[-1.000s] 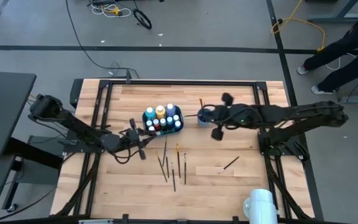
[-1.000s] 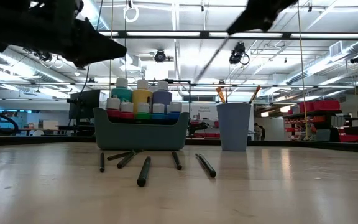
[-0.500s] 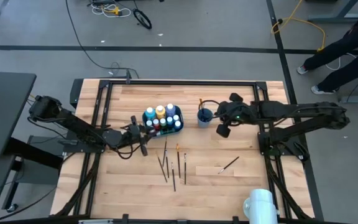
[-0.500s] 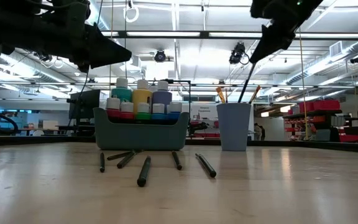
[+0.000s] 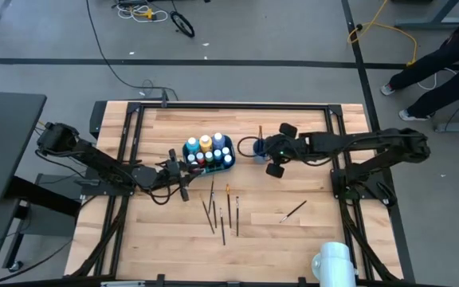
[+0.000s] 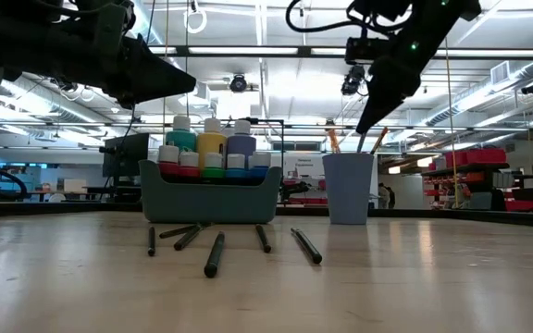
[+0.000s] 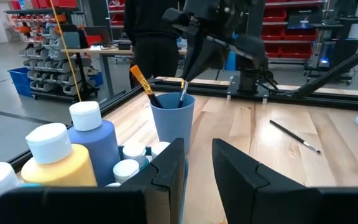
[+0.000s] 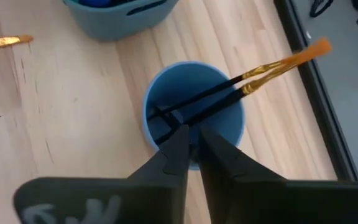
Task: Pick & Place Paint Supplies
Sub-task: Put the silver paint brush into the blue cup
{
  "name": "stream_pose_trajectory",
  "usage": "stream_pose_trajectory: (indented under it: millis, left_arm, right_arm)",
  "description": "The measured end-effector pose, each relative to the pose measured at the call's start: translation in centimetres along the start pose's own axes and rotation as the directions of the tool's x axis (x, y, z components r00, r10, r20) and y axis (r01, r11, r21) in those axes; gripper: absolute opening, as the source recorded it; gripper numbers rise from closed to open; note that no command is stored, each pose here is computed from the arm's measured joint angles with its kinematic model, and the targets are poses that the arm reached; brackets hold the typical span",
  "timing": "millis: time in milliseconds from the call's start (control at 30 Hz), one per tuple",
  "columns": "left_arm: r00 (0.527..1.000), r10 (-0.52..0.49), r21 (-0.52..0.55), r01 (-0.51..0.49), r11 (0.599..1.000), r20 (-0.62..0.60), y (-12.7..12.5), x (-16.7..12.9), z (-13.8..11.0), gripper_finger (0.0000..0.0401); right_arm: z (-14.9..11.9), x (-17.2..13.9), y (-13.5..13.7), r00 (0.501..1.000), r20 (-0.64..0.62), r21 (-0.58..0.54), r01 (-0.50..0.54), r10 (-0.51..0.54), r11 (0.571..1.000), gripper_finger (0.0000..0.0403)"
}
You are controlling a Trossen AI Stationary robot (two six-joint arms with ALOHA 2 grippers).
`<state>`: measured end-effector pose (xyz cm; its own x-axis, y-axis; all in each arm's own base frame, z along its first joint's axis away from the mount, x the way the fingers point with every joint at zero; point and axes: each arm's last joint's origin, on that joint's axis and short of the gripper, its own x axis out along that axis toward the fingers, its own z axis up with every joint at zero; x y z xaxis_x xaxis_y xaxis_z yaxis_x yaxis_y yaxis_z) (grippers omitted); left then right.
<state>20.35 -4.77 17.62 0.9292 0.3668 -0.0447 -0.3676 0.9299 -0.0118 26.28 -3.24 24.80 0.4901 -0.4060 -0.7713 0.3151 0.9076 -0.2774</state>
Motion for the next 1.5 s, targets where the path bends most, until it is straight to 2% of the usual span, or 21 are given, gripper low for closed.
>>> stream_pose_trajectory:
  millis: [233,467,600,733,900,1033,1133,1300,1500]
  left_arm:
    - [1.0,0.0,0.003,0.0,1.0,-0.004,0.0,0.0,0.0,0.0091]
    - [1.0,-0.001,0.003,0.001,1.0,-0.003,0.0,0.0,0.0,0.0091]
    - [1.0,0.0,0.006,0.0,1.0,-0.004,0.0,0.0,0.0,0.0091]
    - [1.0,0.0,0.033,0.0,0.999,-0.004,0.0,0.0,0.0,0.0091]
    - [1.0,0.0,0.033,0.0,0.999,-0.004,0.0,0.0,0.0,0.0091]
    - [1.0,-0.007,0.034,0.007,0.999,-0.007,0.0,0.0,-0.1,0.0091]
    - [1.0,-0.006,0.046,0.007,0.999,-0.023,0.0,0.0,-0.3,0.0091]
    - [0.999,-0.005,0.054,0.007,0.999,-0.037,0.0,0.0,-0.4,0.0091]
    - [0.999,-0.005,0.041,0.006,0.999,-0.037,0.0,0.0,-0.4,0.0091]
  right_arm:
    - [0.4,-0.1,0.1,0.999,0.041,-0.006,-0.001,0.001,1.0,0.0065]
    - [0.6,-1.9,0.4,0.992,0.122,-0.065,-0.025,0.033,0.998,0.0078]
    - [0.6,-3.5,1.5,0.969,0.166,-0.086,-0.169,0.181,0.982,0.008]
    - [0.1,-4.8,2.5,0.932,0.161,-0.155,-0.3,0.323,0.941,0.008]
    - [-0.3,-5.9,3.8,0.894,0.149,-0.191,-0.393,0.422,0.899,0.008]
    - [-1.8,-5.4,5.1,0.862,0.12,-0.232,-0.458,0.492,0.858,0.008]
    - [-3.6,-4.6,6.0,0.818,0.119,-0.222,-0.53,0.562,0.819,0.008]
    - [-7.1,-3.7,7.2,0.732,0.173,-0.286,-0.603,0.659,0.745,0.008]
    - [-10.3,-2.8,8.7,0.521,0.309,-0.424,-0.673,0.796,0.606,0.008]
